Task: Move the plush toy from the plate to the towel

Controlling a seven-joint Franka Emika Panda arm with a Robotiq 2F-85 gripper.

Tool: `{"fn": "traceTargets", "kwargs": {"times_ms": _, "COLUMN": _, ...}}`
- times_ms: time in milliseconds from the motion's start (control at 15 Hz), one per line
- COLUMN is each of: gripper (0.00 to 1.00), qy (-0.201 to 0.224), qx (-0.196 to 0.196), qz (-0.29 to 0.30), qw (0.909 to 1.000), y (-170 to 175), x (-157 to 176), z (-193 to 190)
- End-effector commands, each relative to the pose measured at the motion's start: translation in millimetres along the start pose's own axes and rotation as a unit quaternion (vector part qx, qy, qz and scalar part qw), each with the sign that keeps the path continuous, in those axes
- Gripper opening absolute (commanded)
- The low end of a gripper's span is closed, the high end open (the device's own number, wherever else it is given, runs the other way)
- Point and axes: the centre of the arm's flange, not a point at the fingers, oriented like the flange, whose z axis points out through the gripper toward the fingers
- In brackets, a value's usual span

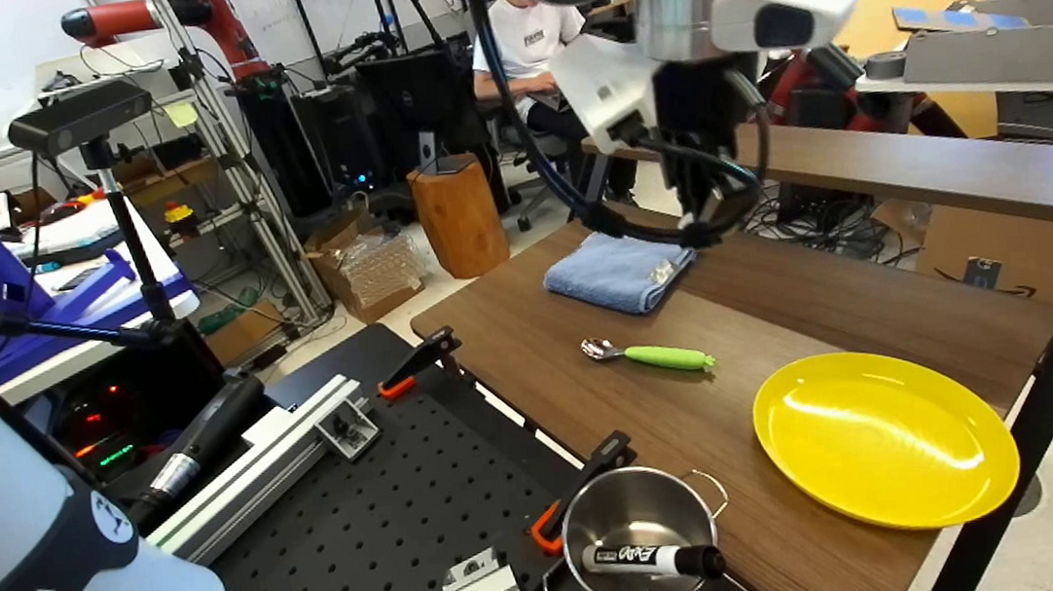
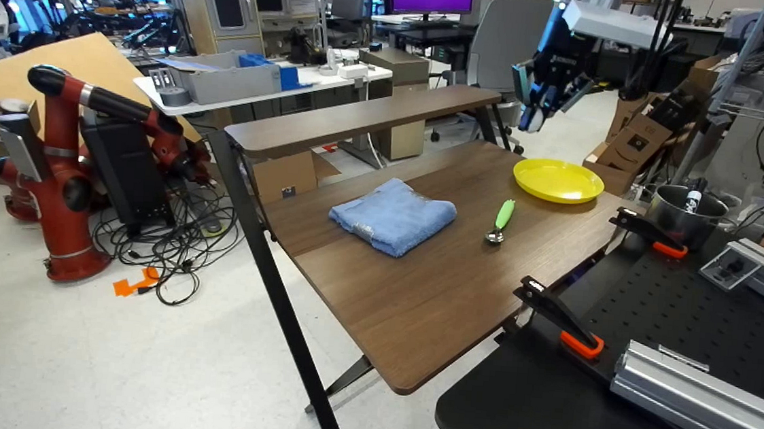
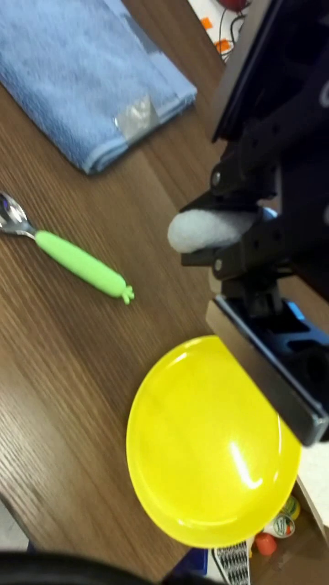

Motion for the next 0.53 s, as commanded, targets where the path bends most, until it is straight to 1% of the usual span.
{"fn": "traceTargets", "kwargs": {"times_ms": 0, "gripper": 0.05, "qy": 0.025, "qx": -0.012, "qz": -0.021, "qw": 0.9994, "y": -62.5, "x": -28.8, "z": -22.6}}
{"fn": "traceTargets", "kwargs": {"times_ms": 200, "gripper": 0.05, "qy": 0.038, "qx": -0.022, "qz": -0.046, "qw": 0.9980, "y": -121.9, "x": -38.7, "z": -31.9}}
{"fn": "traceTargets", "kwargs": {"times_ms": 333, "gripper": 0.05, "qy": 0.045, "qx": -0.027, "qz": -0.055, "qw": 0.9971, "y": -149.4, "x": -38.8, "z": -31.3}}
{"fn": "traceTargets", "kwargs": {"times_ms": 467, "gripper": 0.05, "qy": 0.048, "qx": -0.029, "qz": -0.063, "qw": 0.9964, "y": -169.1, "x": -37.7, "z": -29.3}}
